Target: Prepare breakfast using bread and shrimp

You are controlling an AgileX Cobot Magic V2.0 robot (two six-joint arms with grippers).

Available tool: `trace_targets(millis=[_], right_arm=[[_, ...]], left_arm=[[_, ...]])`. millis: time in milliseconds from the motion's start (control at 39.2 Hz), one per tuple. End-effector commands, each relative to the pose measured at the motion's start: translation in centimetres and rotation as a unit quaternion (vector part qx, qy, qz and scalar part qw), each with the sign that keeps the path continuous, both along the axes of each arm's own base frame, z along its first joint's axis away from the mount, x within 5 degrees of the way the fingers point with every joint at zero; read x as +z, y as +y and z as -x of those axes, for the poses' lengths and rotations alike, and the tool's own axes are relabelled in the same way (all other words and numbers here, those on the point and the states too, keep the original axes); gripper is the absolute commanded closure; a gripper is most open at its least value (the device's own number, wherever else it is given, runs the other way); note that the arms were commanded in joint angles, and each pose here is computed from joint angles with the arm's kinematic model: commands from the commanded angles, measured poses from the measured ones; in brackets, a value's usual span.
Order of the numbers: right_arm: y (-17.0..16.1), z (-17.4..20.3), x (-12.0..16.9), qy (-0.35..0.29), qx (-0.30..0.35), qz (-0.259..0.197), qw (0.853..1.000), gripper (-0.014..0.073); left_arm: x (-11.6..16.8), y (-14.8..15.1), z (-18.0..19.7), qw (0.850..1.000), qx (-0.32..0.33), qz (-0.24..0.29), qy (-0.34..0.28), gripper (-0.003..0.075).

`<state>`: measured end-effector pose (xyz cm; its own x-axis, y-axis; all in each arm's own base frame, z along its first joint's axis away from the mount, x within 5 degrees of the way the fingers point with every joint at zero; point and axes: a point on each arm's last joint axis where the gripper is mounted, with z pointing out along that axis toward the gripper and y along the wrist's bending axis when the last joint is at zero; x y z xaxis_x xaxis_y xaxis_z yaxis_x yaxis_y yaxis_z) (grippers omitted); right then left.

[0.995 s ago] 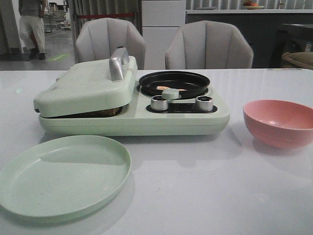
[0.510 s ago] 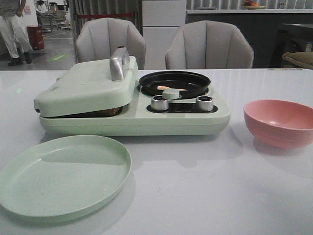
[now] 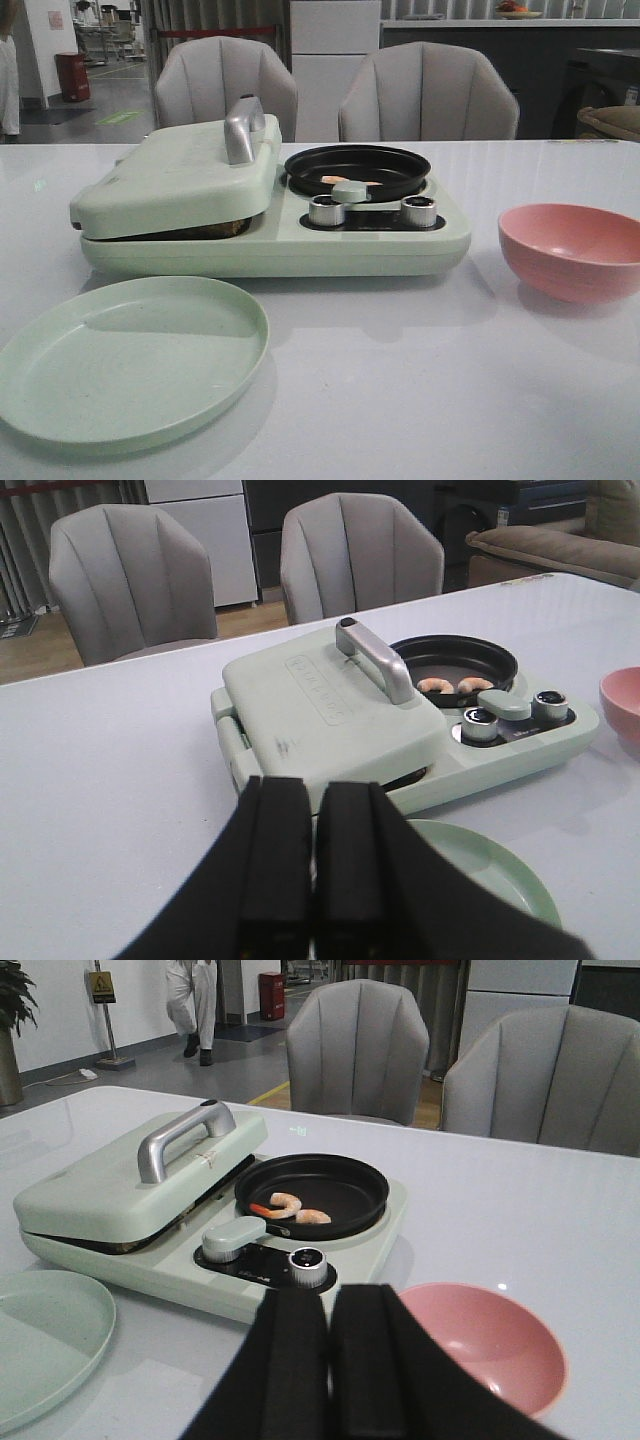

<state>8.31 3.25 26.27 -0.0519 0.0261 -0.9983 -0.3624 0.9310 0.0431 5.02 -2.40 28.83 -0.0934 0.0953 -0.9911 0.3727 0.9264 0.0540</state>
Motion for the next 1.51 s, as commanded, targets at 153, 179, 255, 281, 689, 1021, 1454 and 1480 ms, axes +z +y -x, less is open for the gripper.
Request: trace_targets(millis=[153, 179, 255, 281, 689, 1021, 1454, 1480], right_arm=[[-0.1, 0.0, 1.8, -0.059, -0.006, -0.014, 0.998, 0.0430], [-0.1, 0.0, 1.8, -0.059, -0.006, -0.014, 0.998, 0.0430], [-0.1, 0.0, 1.8, -0.059, -0.006, -0.014, 0.998, 0.0430], [-0.1, 0.0, 1.8, -0.059, -0.006, -0.014, 0.998, 0.0430], [-0.1, 0.0, 1.8, -0.059, -0.006, -0.014, 0.998, 0.0430], [-0.1, 0.0, 1.8, -0.059, -0.006, -0.014, 0.998, 0.0430], [-0.1, 0.0, 1.8, -0.059, -0.006, -0.014, 0.998, 0.0430], [-0.1, 0.0, 1.8, -0.059, -0.006, -0.014, 0.998, 0.0430]], left_arm=[[1.6, 0.3, -0.3, 0.996, 0.019, 0.038, -0.074, 0.0607], [1.5, 0.3, -0.4, 0.996, 0.023, 0.033, -0.079, 0.0606], [0.7, 0.4, -0.7, 0.996, 0.031, 0.011, -0.077, 0.0606], [0.5, 0.5, -0.7, 0.996, 0.035, 0.011, -0.076, 0.0607], [-3.2, 2.0, 0.0, 0.982, 0.145, 0.052, -0.113, 0.0607], [-6.6, 1.9, -0.3, 0.979, 0.144, 0.058, -0.130, 0.0606], [-7.5, 1.9, -0.4, 0.976, 0.141, 0.109, -0.124, 0.0606], [-7.5, 1.9, -0.4, 0.976, 0.141, 0.109, -0.124, 0.0607]])
